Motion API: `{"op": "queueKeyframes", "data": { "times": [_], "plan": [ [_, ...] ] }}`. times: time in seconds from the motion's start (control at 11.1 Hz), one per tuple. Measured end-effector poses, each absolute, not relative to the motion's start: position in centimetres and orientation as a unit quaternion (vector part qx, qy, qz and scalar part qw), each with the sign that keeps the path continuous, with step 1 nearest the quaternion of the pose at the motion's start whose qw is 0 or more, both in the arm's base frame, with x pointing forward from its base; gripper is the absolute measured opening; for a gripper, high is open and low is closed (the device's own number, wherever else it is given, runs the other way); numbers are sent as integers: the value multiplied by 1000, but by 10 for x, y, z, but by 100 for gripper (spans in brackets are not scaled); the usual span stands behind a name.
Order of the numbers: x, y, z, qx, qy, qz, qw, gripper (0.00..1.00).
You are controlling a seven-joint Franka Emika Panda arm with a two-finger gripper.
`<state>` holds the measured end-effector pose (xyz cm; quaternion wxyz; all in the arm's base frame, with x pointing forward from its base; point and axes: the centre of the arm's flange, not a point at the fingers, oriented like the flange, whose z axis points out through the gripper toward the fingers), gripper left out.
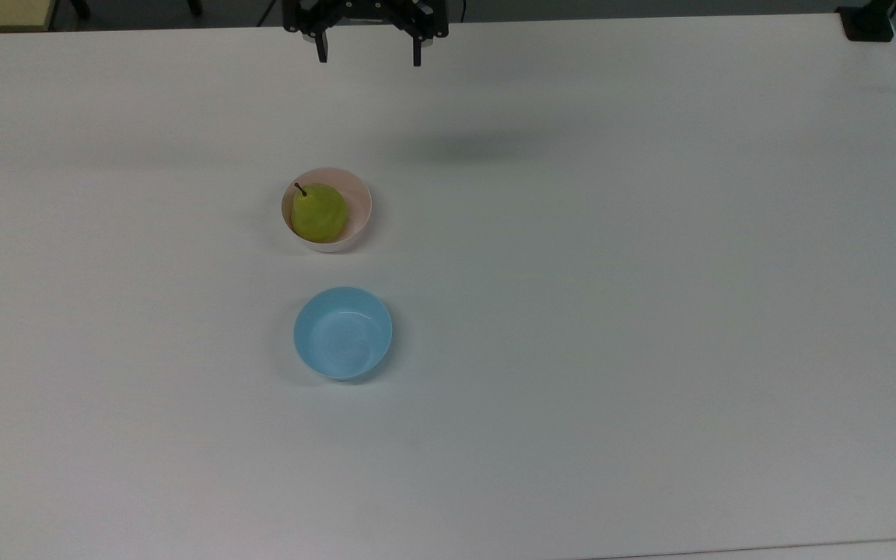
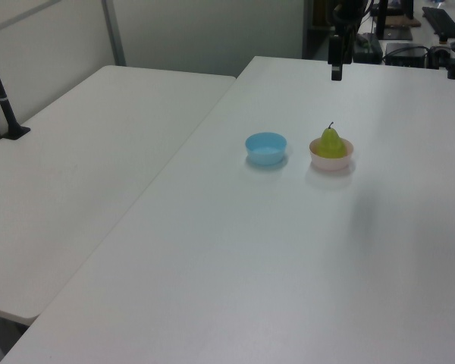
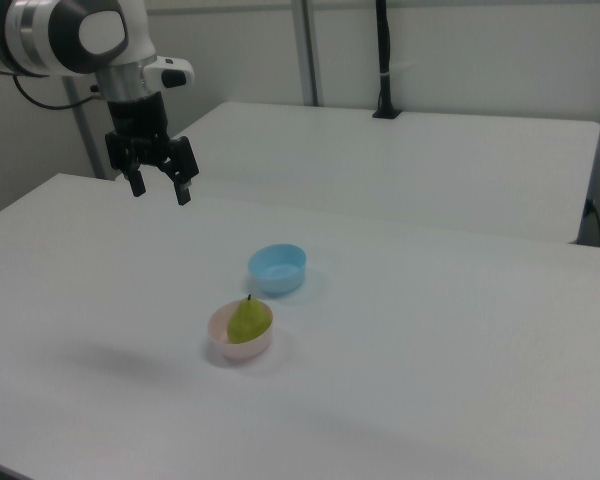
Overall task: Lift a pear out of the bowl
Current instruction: 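Move the open gripper toward the pink bowl holding the green pear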
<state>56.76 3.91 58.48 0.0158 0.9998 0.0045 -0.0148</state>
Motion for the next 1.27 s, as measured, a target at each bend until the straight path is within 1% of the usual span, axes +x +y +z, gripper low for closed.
{"op": "queueKeyframes", "data": {
  "times": [0.63, 0.9, 1.09, 1.27],
  "plan": [
    [568, 33, 587, 1000, 8, -13, 16, 100],
    [572, 1, 588, 999, 34, -4, 16, 100],
    [575, -23, 580, 998, 61, -7, 15, 100],
    [576, -39, 559, 996, 82, -17, 14, 100]
  ]
}}
